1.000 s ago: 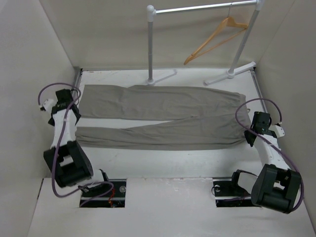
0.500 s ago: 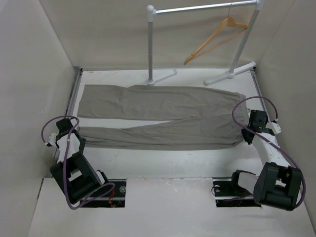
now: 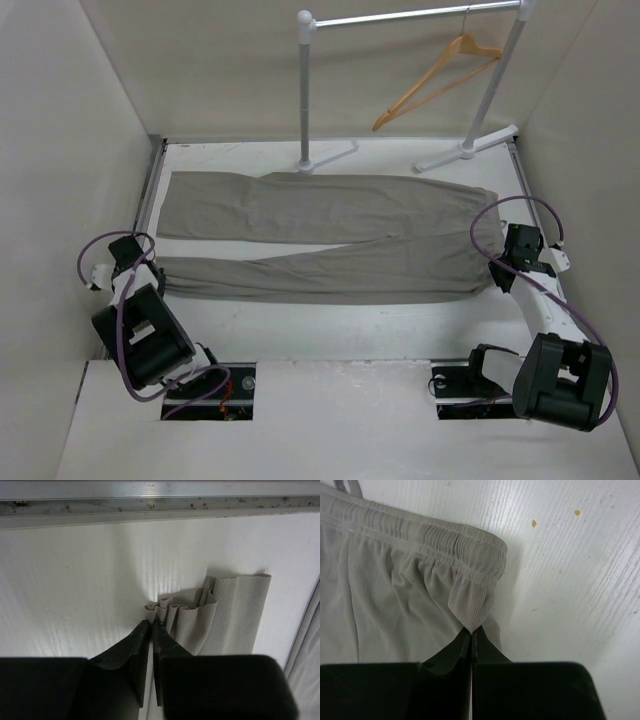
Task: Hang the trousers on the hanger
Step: Flatten out the trousers at the center of the board.
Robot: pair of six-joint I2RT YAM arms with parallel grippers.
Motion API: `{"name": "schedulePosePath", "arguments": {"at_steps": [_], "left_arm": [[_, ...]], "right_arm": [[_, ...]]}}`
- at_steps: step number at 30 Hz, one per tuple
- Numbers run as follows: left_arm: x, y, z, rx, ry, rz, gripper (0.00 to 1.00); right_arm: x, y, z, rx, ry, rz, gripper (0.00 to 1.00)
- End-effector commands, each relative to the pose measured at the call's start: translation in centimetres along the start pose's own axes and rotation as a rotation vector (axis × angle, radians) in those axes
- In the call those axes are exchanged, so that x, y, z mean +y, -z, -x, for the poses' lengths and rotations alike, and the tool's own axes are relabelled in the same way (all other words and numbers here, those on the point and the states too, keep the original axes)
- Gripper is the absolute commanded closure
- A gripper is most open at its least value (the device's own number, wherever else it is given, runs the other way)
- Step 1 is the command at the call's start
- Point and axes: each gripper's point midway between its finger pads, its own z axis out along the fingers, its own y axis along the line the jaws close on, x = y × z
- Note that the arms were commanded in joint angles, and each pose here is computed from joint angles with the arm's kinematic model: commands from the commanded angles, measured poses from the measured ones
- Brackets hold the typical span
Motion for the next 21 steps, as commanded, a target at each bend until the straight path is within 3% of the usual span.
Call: {"name": "schedulePosePath", "arguments": {"at_steps": [1,8,11,21], "left_arm": [[1.5,0.1,-1.2,0.048,0.009,0.048,0.97],[2.2,6.6,4.9,-0.087,0.046,0.122,1.00],[1.6,9.1,7.0,-0.136,-0.001,0.161,1.00],[-1.5,14.4,11.8,-0.245,-0.037,0.126,1.00]], "right_arm": [[1.9,0.8,1.3,-0.035,-0.047,0.065,0.97],[3.1,2.2,3.4,-0.078,-0.104,0.118,0.97],[2.4,3.2,3.6,-0.092,-0.099,0.126,0.97],[1.1,5.7,5.6,-0.088,-0.194,0.157,0.98]]}}
